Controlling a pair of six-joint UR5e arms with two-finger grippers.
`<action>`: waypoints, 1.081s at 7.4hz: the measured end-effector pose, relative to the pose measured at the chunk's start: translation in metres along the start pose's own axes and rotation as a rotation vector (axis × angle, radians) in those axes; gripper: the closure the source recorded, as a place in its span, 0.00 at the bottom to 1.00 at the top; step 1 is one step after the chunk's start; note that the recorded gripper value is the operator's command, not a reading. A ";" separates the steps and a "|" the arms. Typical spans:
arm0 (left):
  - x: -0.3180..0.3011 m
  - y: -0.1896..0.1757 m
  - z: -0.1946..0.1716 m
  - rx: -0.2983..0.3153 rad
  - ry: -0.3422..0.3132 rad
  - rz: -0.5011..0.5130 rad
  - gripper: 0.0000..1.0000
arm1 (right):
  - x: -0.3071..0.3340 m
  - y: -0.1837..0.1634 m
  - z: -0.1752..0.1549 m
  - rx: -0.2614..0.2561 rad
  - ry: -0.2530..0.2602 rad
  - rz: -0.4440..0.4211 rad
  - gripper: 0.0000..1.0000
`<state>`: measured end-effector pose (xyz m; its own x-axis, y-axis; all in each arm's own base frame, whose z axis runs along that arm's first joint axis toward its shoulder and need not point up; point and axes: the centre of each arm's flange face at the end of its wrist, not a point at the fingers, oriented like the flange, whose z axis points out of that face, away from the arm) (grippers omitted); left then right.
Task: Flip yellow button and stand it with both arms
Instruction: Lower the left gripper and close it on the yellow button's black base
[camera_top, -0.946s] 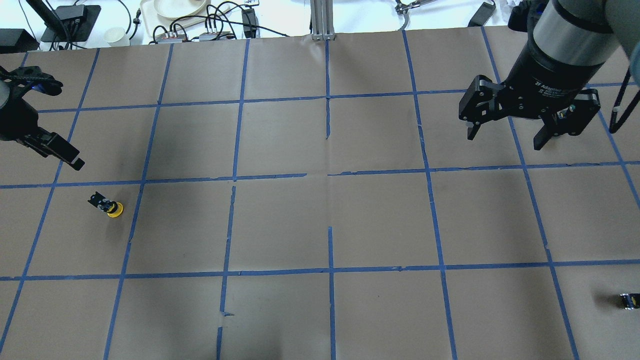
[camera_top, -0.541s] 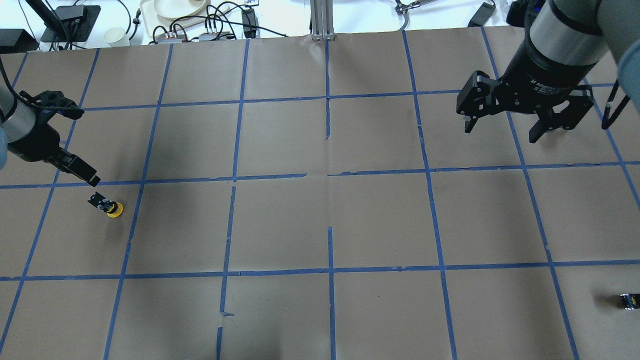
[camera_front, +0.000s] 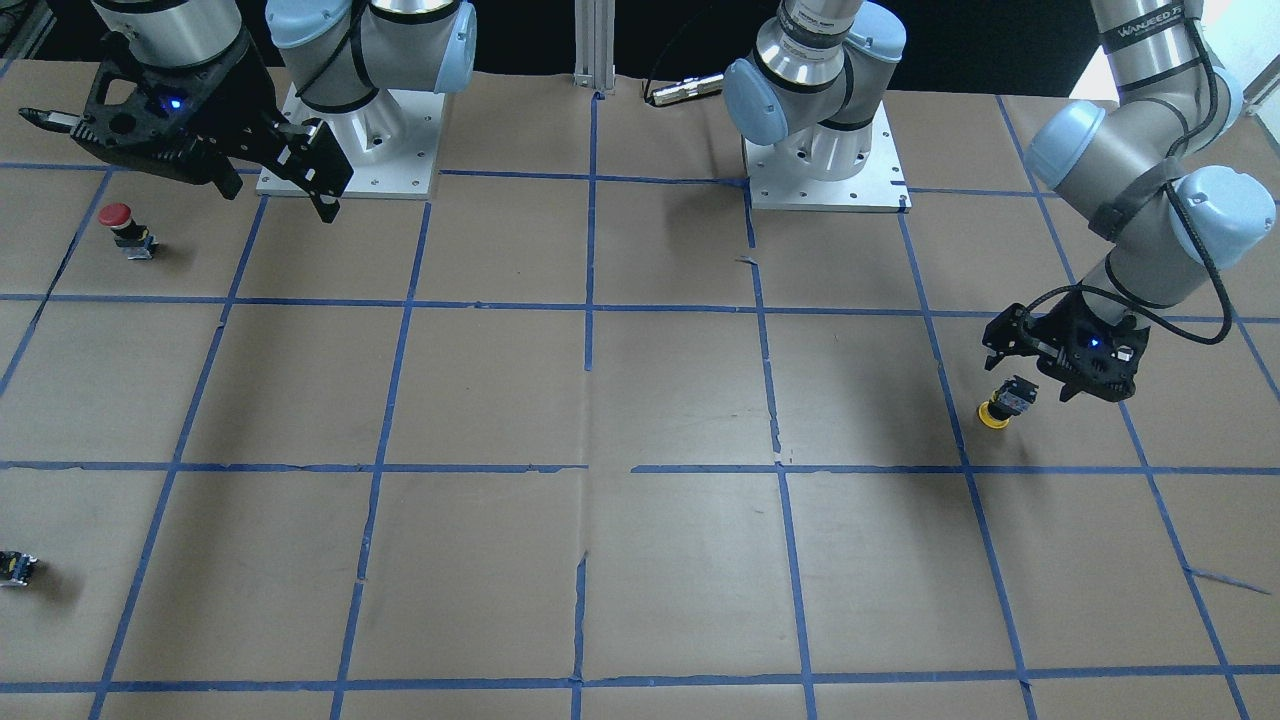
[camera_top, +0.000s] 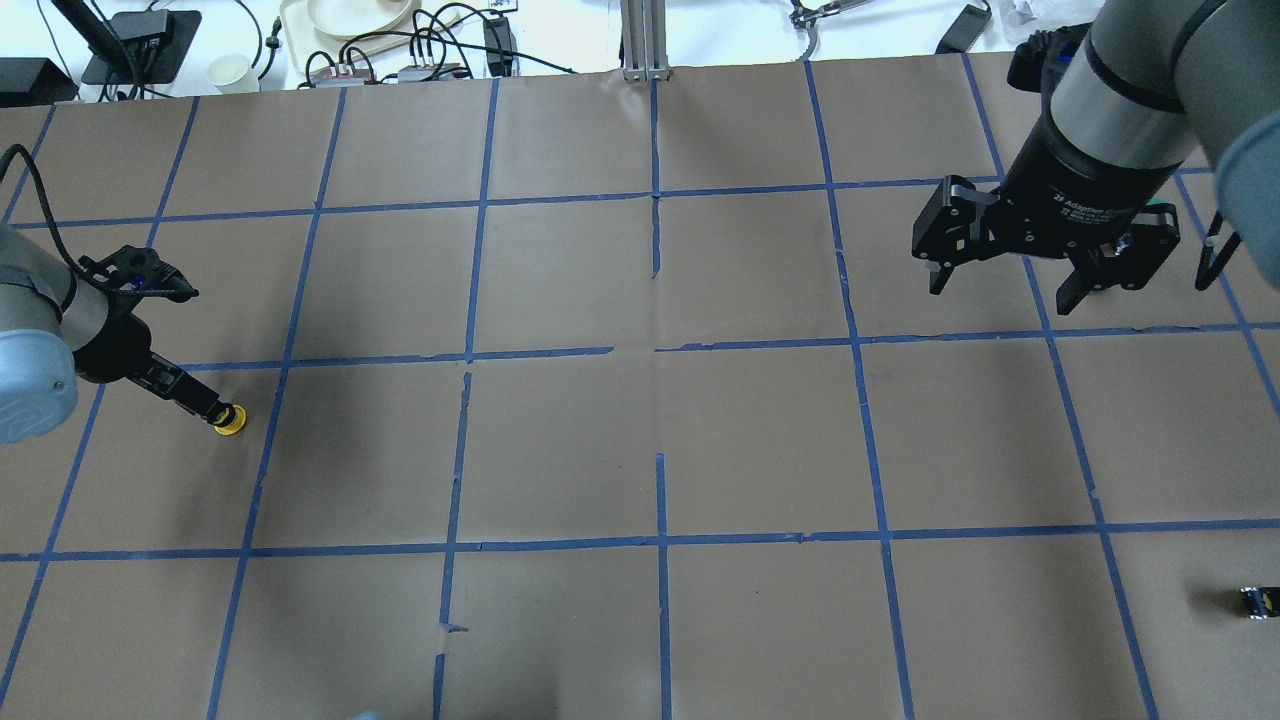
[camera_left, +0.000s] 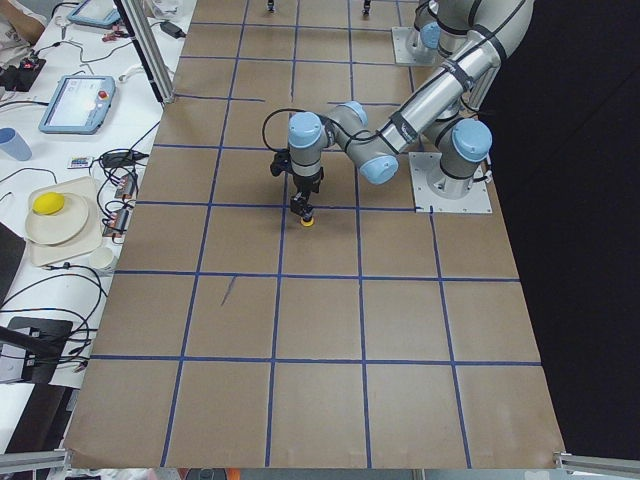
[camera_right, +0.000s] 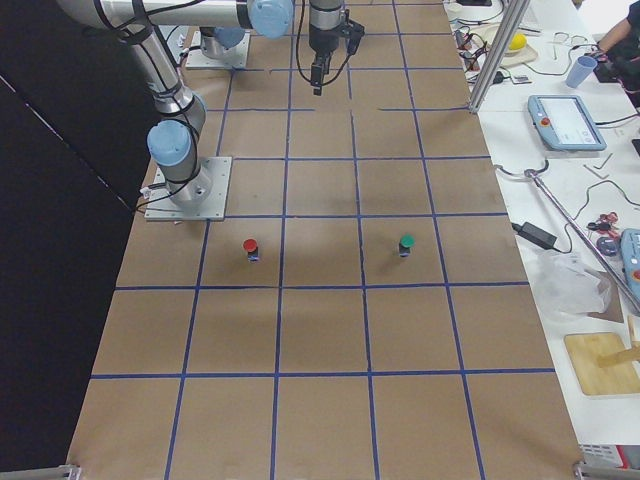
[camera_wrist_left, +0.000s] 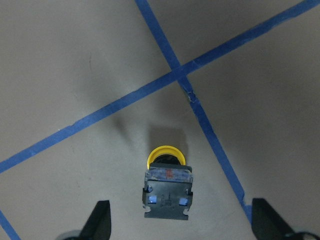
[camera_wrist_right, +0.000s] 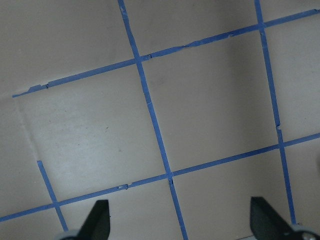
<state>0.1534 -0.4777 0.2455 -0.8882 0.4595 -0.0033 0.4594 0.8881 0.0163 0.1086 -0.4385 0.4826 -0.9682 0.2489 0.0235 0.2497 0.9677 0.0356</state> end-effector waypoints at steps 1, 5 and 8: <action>0.001 0.001 0.008 0.004 -0.002 0.002 0.04 | 0.000 0.001 0.002 -0.012 0.003 0.001 0.00; 0.002 0.000 0.020 0.023 -0.026 0.069 0.05 | 0.003 0.012 -0.002 -0.040 0.013 -0.010 0.00; 0.002 -0.003 0.029 0.037 -0.003 0.077 0.40 | 0.004 0.016 -0.002 -0.046 0.017 -0.007 0.00</action>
<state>0.1507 -0.4785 0.2168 -0.8501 0.5266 -0.0066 0.5266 0.8499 -0.0199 0.1091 -0.4225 0.4849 -0.9696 0.2414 0.0405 0.2440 0.9663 0.0817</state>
